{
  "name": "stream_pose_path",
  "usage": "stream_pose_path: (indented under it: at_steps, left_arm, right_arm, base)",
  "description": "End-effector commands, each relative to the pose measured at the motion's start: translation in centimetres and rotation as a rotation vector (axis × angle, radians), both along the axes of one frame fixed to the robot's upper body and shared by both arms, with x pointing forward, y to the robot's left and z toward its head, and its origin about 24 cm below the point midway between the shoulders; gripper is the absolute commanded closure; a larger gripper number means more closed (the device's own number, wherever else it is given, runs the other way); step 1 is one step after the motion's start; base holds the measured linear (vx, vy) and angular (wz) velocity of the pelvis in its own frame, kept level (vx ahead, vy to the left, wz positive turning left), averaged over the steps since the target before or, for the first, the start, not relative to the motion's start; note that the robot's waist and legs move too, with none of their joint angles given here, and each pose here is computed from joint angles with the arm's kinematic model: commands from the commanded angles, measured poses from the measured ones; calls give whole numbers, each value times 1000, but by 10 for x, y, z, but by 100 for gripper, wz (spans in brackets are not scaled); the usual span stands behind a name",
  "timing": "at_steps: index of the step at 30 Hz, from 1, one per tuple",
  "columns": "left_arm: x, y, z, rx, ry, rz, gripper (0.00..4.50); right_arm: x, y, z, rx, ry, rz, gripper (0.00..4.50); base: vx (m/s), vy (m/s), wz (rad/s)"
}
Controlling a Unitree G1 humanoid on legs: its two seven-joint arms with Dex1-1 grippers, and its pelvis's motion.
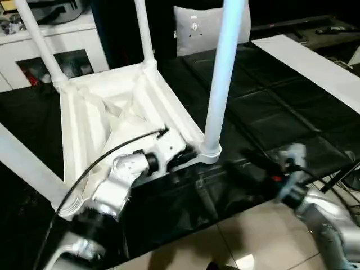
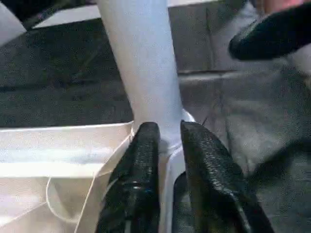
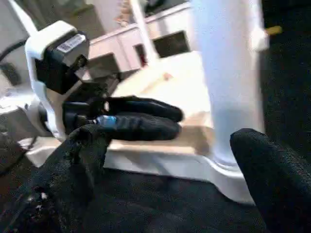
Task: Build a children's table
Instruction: Rotate table base
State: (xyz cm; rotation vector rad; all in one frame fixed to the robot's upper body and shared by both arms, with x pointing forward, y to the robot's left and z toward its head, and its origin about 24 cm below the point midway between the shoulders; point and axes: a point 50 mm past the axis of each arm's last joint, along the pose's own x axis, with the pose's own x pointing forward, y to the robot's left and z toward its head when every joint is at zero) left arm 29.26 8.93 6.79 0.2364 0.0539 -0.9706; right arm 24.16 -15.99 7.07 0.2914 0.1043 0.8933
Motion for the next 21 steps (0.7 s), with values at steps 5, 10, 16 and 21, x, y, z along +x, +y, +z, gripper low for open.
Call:
stream_pose_path:
  at_steps: [5,10,16,21]
  left_arm:
    - [-24,19,3,-135,28,181,294]
    - [-45,31,2,-142,36,195,252]
    - [-77,53,2,-140,91,193,203]
    - [-103,74,4,-83,180,102,170]
  right_arm:
    - [16,29,27,76,-93,54,0]
    - [27,39,33,113,-107,39,0]
    - [46,49,27,116,-85,-22,0]
    - [73,14,20,68,-59,-308,0]
  base:
    - [0,0,0]
    - [0,0,0]
    - [0,0,0]
    - [0,0,0]
